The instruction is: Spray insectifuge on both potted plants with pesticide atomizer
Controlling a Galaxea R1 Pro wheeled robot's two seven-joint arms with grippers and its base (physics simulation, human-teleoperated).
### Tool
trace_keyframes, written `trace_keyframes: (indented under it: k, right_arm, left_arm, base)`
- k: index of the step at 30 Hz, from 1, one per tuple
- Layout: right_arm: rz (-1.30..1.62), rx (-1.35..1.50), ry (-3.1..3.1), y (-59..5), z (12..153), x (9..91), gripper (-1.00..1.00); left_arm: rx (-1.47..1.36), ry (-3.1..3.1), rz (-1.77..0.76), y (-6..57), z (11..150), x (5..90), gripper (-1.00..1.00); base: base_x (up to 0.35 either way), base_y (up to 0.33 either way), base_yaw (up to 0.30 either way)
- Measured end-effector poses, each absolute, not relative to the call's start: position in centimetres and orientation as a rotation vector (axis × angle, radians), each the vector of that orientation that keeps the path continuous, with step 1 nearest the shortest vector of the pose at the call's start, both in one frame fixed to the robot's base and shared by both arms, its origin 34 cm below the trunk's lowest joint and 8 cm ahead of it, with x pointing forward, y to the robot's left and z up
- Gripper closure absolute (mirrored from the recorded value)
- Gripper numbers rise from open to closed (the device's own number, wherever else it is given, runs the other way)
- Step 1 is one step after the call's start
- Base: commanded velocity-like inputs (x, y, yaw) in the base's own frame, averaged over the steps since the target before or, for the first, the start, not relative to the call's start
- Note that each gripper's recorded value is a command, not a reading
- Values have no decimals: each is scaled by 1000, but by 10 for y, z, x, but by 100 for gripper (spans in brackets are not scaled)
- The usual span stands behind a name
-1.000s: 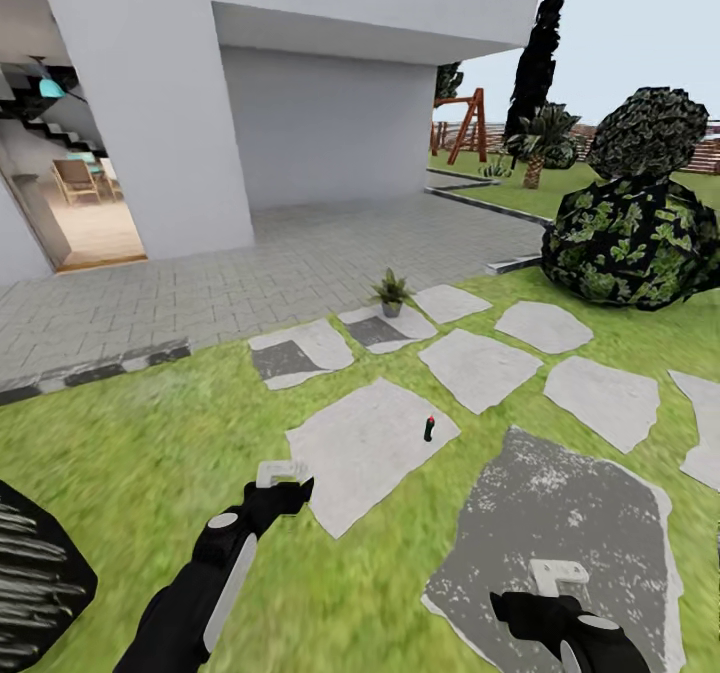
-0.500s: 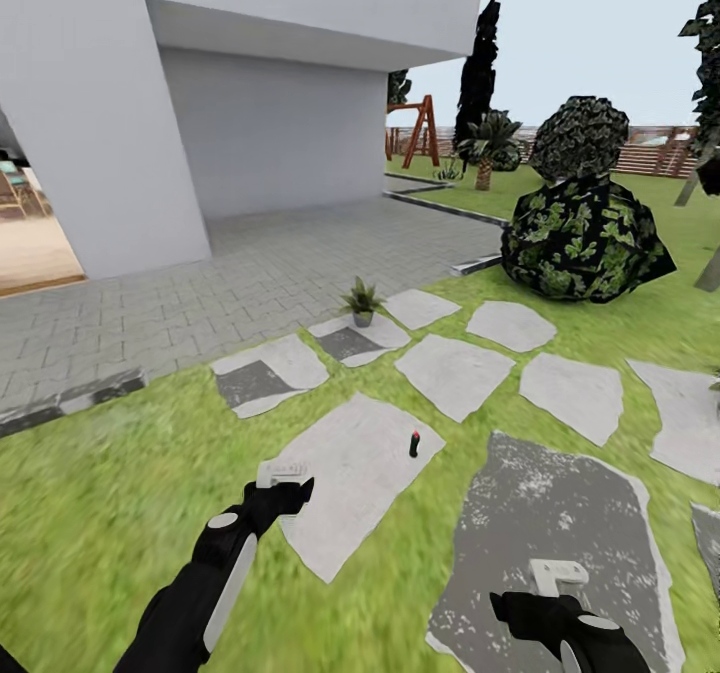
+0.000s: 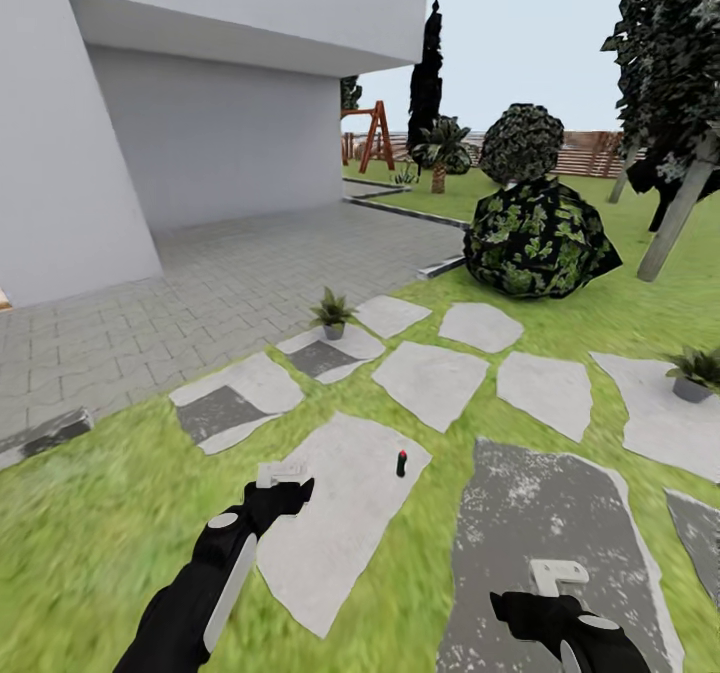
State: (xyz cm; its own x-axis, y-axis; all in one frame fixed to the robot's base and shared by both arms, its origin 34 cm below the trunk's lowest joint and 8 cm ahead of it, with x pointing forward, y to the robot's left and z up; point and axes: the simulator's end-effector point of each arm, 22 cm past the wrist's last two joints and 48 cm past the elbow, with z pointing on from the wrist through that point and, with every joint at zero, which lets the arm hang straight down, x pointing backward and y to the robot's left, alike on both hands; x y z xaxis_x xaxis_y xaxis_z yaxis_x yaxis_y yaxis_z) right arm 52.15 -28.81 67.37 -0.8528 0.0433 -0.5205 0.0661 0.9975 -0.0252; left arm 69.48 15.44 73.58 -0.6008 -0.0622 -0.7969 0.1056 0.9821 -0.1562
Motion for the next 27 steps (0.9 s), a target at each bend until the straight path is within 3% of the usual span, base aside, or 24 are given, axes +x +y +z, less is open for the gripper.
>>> trace_keyframes:
  k: [14, 27]
  right_arm:
    - [-57, 76, 2582, -288, 678, 523, -100]
    - [-56, 77, 2572, -288, 682, 525, -100]
  left_arm:
    - [29, 2192, -233, 155, 742, 696, -100]
    - [28, 2182, -234, 155, 748, 697, -100]
  base:
    - [285, 237, -264]
    - [177, 279, -245]
